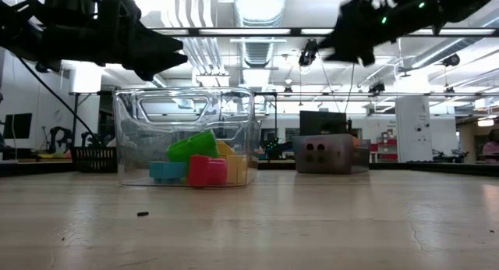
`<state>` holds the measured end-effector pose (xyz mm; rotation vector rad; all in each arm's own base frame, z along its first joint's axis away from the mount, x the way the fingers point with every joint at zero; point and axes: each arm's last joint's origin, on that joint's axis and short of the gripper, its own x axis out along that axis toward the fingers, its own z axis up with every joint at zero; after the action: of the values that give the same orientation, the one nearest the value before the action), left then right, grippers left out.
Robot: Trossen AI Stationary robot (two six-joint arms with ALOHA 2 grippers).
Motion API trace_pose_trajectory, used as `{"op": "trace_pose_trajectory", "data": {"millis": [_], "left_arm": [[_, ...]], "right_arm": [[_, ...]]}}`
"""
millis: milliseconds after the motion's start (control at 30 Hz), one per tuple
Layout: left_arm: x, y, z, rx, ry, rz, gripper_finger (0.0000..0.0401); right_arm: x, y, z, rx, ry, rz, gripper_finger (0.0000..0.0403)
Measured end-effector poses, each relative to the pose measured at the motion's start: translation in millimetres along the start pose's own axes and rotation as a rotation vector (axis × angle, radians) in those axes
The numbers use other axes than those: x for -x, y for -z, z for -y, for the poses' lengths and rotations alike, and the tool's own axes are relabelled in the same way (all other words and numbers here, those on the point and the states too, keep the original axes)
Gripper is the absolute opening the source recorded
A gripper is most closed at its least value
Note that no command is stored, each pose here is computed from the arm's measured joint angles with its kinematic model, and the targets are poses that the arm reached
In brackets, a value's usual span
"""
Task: Pick & Place Toys
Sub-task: Return to Home Position
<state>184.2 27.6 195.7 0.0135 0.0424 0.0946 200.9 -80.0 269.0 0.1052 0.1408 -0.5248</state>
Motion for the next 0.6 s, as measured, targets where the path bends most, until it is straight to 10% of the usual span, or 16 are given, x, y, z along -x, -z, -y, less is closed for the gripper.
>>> {"op": "trace_pose_trajectory", "data": {"millis": [333,600], "left_arm": [[1,7,0,0.141,0.007,-0.078,0.0266],[19,-9,11,0.061,0.336,0.047,0.0266]], "right_arm": [[40,26,-73,0.089,-0.386,0.306,0.0311],[74,30,-93,0.145,-0.555,0.293,0.0311]]}}
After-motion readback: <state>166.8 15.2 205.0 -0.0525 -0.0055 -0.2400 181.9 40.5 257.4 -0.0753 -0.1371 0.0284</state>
